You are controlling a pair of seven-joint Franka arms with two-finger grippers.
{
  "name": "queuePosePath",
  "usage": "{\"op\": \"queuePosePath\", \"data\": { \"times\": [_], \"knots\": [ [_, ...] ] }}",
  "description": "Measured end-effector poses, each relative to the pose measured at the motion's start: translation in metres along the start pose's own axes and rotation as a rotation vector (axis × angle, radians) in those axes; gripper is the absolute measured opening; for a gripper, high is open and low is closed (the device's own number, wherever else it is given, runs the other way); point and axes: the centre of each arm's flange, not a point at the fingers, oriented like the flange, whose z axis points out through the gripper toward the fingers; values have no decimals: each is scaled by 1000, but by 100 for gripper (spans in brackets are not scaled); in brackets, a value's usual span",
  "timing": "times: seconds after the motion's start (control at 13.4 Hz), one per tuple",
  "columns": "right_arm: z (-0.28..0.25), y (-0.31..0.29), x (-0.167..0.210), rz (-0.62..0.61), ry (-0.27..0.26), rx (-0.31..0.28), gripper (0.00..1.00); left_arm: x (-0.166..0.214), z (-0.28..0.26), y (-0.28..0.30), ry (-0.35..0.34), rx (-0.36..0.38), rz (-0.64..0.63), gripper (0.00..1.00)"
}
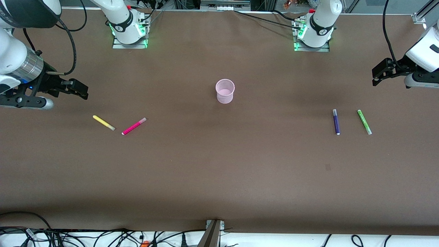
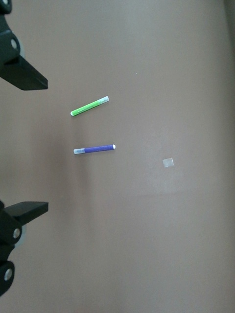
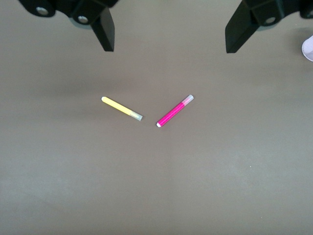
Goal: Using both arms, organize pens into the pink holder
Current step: 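Lower both grippers onto the pink and purple markers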
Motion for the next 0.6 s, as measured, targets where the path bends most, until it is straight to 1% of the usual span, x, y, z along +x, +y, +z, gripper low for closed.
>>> {"op": "queuePosePath", "data": {
  "times": [0.45, 0.6],
  "knots": [
    [1, 0, 0, 66, -2, 0, 100, 0, 0, 2, 0, 0, 3, 100],
    [3, 1, 1, 112, -6, 0, 100, 0, 0, 2, -6, 0, 4, 100]
  ]
}}
